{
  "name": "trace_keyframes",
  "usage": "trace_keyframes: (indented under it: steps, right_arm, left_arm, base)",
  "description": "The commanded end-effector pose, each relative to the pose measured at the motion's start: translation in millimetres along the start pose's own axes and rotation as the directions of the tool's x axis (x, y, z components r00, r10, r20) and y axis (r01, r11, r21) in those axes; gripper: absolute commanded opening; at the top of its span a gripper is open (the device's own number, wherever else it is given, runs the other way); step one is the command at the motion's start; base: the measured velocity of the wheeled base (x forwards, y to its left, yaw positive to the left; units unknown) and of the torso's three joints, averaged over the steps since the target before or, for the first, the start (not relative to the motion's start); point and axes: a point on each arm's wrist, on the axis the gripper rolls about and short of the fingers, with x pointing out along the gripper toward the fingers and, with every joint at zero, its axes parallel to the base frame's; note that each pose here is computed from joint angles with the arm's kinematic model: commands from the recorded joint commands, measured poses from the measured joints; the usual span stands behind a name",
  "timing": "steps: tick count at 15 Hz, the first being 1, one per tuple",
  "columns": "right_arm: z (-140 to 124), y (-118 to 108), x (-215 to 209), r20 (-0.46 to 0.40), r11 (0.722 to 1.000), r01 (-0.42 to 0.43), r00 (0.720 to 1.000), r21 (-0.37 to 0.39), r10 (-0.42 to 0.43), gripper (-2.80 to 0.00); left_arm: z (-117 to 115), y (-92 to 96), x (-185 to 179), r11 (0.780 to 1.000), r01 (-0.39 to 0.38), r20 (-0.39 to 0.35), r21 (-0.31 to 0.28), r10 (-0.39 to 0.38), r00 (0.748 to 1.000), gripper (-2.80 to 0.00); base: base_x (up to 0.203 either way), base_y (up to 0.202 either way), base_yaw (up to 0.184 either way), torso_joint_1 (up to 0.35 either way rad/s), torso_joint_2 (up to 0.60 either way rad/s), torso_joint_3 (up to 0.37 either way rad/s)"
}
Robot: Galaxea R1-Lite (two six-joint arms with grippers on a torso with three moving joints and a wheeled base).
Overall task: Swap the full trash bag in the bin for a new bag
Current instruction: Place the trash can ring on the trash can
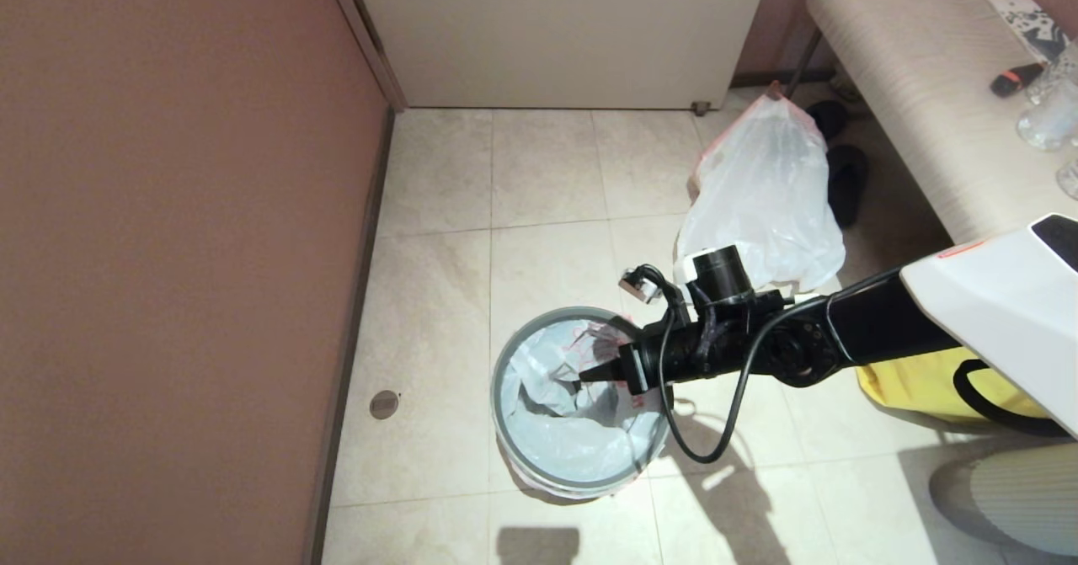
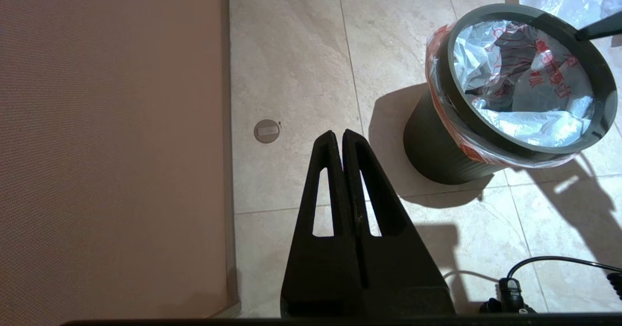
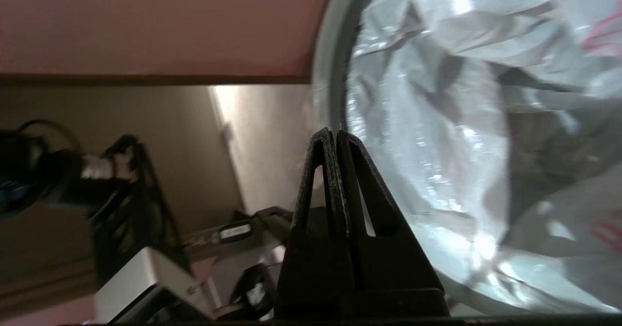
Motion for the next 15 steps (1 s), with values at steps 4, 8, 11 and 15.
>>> trace_keyframes:
  steps: [4,8,11,15]
  right_arm:
    - [-25.9,-14.8,12.2,-0.085,0.994,-0.104,0.991,0.025,0.106,-2.80]
    - [-10.4,-50.3,-21.5,0.002,1.000,-0.016,1.000,-0.025,0.016,-2.80]
    - [12.6,-50.8,-43.2,0.095,0.981,0.183,0.980,-0.065,-0.176,-2.80]
    - [34.0,-31.4,-53.5,0.183,0.885,0.455,0.882,-0.095,-0.434,-2.80]
  left_arm:
    - [0.0,0.0,0.0,1.000,0.000,0.000,0.000,0.000,1.000,-2.80]
    - [0.0,0.0,0.0,1.000,0.000,0.000,0.000,0.000,1.000,-2.80]
    - [-0.1,0.0,0.0,1.000,0.000,-0.001,0.000,0.000,1.000,-2.80]
    - [0.0,0.0,0.1,1.000,0.000,-0.001,0.000,0.000,1.000,-2.80]
  base:
    - [0.000,0.000,0.000,0.000,0.00,0.000]
    - [0.000,0.000,0.000,0.000,0.00,0.000]
    - [0.000,0.000,0.000,0.000,0.00,0.000]
    - [0.000,0.000,0.000,0.000,0.00,0.000]
